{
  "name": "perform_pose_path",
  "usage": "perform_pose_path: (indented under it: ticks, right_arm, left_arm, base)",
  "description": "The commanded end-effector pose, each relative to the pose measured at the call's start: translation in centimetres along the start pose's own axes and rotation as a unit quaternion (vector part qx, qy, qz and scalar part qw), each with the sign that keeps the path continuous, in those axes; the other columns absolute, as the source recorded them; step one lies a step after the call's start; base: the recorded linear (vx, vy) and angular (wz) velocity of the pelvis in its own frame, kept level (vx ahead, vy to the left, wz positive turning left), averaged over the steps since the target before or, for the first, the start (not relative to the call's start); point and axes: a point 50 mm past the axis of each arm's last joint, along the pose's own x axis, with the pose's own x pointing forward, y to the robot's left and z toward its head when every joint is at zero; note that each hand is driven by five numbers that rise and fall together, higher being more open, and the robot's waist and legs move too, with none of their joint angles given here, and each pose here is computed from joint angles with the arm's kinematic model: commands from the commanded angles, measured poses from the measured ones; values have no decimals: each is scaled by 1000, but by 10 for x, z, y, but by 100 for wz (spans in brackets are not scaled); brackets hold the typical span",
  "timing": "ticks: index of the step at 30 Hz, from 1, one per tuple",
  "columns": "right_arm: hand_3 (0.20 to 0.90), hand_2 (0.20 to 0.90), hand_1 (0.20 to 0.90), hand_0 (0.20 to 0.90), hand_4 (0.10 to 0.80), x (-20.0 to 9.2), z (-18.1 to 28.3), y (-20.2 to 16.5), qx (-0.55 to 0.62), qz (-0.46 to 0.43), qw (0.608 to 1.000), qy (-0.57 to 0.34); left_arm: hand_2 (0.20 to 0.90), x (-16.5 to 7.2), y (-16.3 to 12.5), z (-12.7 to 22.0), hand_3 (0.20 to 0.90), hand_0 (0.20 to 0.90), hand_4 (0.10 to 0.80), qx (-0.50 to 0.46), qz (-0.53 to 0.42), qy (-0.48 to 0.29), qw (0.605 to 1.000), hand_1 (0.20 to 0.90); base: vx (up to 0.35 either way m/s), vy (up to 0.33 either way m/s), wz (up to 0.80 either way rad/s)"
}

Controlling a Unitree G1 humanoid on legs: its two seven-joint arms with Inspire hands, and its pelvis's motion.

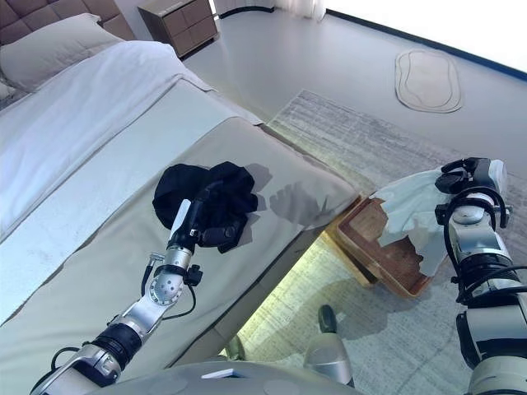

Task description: Pick up the clothes from the bed and place them into the basket

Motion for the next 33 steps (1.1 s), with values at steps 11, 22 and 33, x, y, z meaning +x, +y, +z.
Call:
perform_pose_path:
  ticks: [11,22,33]
  right_arm:
    - [200,300,300,300,100,20,77,-59,-15,-85,990,-110]
    - [900,900,900,900,800,23,69,-71,-22,-112,990,-88]
    - [900,900,900,900,800,22,60,-65,-27,-105,991,-82]
  left_arm:
    - [900,31,7,43,900,900,800,-22,36,-113,993,900]
    - [900,29,7,42,900,900,800,-28,35,-115,992,900]
    - [900,27,8,41,900,900,800,-28,32,-112,993,900]
  base:
    - [2,-12,3]
    - [1,-5,1]
    - [4,0,2]
